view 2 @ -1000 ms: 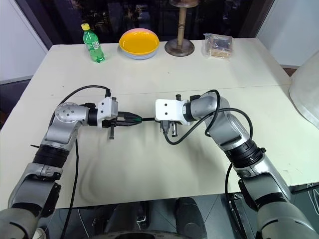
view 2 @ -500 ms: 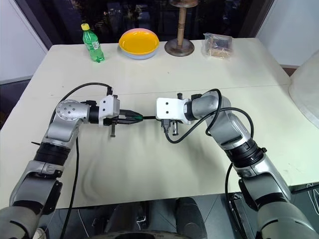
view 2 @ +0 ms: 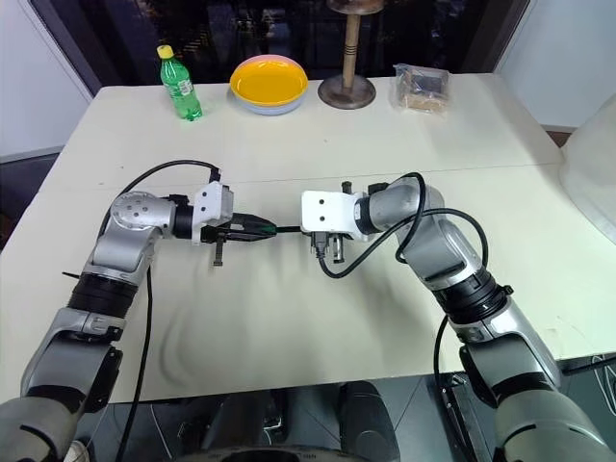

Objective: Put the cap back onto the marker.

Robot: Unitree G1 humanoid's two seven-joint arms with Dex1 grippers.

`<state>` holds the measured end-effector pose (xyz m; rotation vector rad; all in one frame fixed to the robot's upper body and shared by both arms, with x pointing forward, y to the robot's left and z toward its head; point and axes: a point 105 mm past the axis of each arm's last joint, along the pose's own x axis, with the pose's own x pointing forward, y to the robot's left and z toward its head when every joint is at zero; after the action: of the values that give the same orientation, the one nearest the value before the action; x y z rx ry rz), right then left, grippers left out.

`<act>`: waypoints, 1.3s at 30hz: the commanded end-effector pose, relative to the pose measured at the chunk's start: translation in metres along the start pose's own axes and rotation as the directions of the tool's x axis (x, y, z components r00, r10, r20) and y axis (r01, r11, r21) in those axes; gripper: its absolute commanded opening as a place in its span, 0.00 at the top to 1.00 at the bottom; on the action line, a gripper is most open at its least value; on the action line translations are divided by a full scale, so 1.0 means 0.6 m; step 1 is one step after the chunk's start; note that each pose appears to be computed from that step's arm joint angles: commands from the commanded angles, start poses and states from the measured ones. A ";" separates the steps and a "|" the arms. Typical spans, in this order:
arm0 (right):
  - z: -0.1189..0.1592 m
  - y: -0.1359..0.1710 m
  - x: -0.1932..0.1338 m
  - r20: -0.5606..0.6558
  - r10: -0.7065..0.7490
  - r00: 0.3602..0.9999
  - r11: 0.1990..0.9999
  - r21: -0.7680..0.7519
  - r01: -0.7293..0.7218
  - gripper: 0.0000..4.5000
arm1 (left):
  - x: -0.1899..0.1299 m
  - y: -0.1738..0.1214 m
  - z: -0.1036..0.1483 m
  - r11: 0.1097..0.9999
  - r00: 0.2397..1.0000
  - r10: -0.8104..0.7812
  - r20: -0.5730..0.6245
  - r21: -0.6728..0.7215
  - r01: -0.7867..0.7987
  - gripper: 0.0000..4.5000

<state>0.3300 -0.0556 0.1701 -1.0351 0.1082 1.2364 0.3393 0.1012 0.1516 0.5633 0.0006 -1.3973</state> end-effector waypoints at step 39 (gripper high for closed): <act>0.099 -0.001 0.001 0.154 0.013 0.988 0.985 -0.169 0.013 0.99 | 0.031 -0.015 -0.003 0.984 0.998 -0.064 -0.024 0.164 0.067 1.00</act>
<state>0.3304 -0.0520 0.1588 -1.0474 0.1562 1.2511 0.3372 0.1009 0.1434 0.7098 -0.0685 -1.4279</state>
